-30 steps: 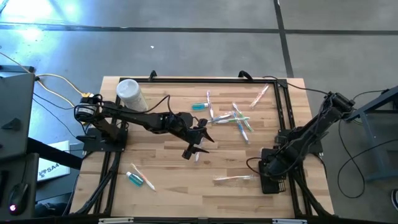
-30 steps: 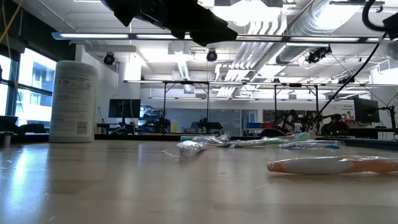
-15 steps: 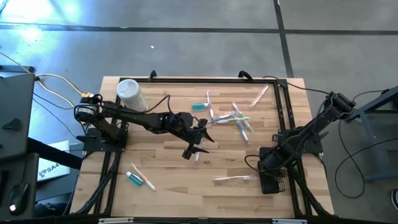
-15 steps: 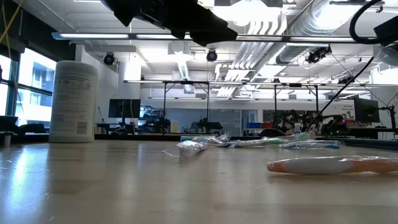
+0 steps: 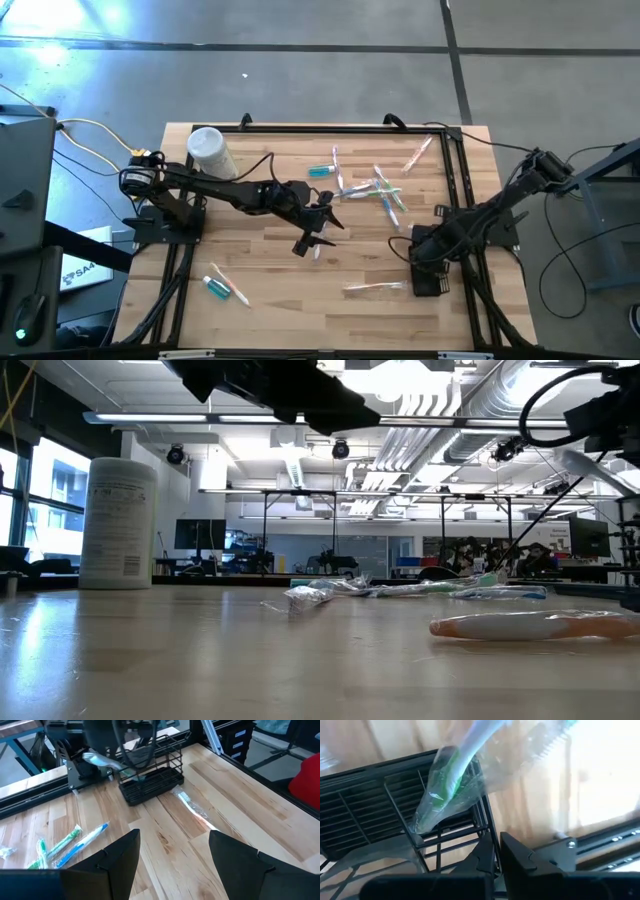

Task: Pick & Place toothbrushing station
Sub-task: Adjust the black mesh organizer on the table, then put the bottom blue mouthwash bottle into the black mesh organizer

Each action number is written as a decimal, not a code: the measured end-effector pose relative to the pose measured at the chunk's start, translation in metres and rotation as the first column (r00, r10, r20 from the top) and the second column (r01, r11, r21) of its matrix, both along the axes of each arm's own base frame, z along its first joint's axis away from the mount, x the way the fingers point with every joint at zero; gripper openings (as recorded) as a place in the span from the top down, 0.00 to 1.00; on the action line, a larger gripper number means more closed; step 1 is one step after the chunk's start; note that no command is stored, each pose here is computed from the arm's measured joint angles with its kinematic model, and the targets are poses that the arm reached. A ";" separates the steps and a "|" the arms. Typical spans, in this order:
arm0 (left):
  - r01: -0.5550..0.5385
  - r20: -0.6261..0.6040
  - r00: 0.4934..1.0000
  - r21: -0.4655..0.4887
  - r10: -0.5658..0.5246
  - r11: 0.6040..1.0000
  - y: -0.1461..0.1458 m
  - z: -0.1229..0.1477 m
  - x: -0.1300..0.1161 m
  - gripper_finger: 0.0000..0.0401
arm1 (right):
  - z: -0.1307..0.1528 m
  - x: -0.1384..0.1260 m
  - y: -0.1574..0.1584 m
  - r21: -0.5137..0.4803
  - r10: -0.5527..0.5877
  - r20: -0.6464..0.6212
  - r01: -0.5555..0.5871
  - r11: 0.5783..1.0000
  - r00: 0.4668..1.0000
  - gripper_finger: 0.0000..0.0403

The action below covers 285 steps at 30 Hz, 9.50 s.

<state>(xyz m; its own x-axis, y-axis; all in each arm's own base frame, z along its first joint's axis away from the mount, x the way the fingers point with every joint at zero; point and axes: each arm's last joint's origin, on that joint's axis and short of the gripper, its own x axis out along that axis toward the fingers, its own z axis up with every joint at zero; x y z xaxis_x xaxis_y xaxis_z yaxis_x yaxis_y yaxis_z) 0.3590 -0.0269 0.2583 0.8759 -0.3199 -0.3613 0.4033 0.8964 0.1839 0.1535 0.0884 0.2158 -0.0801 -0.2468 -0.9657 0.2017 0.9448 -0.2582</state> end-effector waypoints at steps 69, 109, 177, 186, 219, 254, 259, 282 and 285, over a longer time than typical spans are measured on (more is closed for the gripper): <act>0.000 -0.042 0.999 0.002 0.000 1.000 0.000 -0.004 -0.002 0.41 | 0.001 0.010 -0.039 0.022 -0.128 -0.109 0.131 0.991 0.986 0.70; 0.000 -0.080 0.997 0.004 0.001 1.000 0.000 -0.007 -0.003 0.41 | 0.064 0.018 -0.033 0.175 -0.237 -0.059 0.244 0.954 0.970 0.71; -0.301 -0.913 0.195 0.293 0.359 0.908 -0.169 -0.050 -0.168 0.41 | 0.122 0.032 0.060 -0.037 0.369 0.746 -0.520 0.854 0.554 0.70; -0.274 -0.856 0.311 0.336 0.414 0.901 -0.190 -0.050 -0.192 0.41 | 0.128 0.040 0.060 -0.087 0.396 0.787 -0.550 0.831 0.473 0.70; -0.176 -0.909 0.275 0.272 0.312 0.946 -0.172 -0.114 -0.209 0.59 | 0.089 0.087 0.089 0.032 0.304 0.779 -0.519 0.854 0.549 0.70; -0.364 0.136 0.931 0.403 0.338 0.840 -0.194 0.102 -0.149 0.83 | 0.101 0.094 0.078 -0.198 0.209 0.885 -0.070 0.978 0.416 0.71; -0.267 0.225 0.953 0.305 0.203 0.914 -0.175 0.122 -0.110 0.84 | 0.106 0.097 0.080 -0.198 0.213 0.902 -0.079 0.977 0.375 0.71; 0.110 0.548 0.807 0.227 -0.220 0.968 -0.147 0.162 -0.078 0.84 | 0.158 0.105 0.102 -0.334 0.321 0.943 -0.255 0.907 -0.092 0.71; 0.108 0.550 0.806 0.226 -0.218 0.968 -0.147 0.163 -0.078 0.84 | 0.160 0.108 0.101 -0.347 0.324 0.938 -0.309 0.885 -0.125 0.71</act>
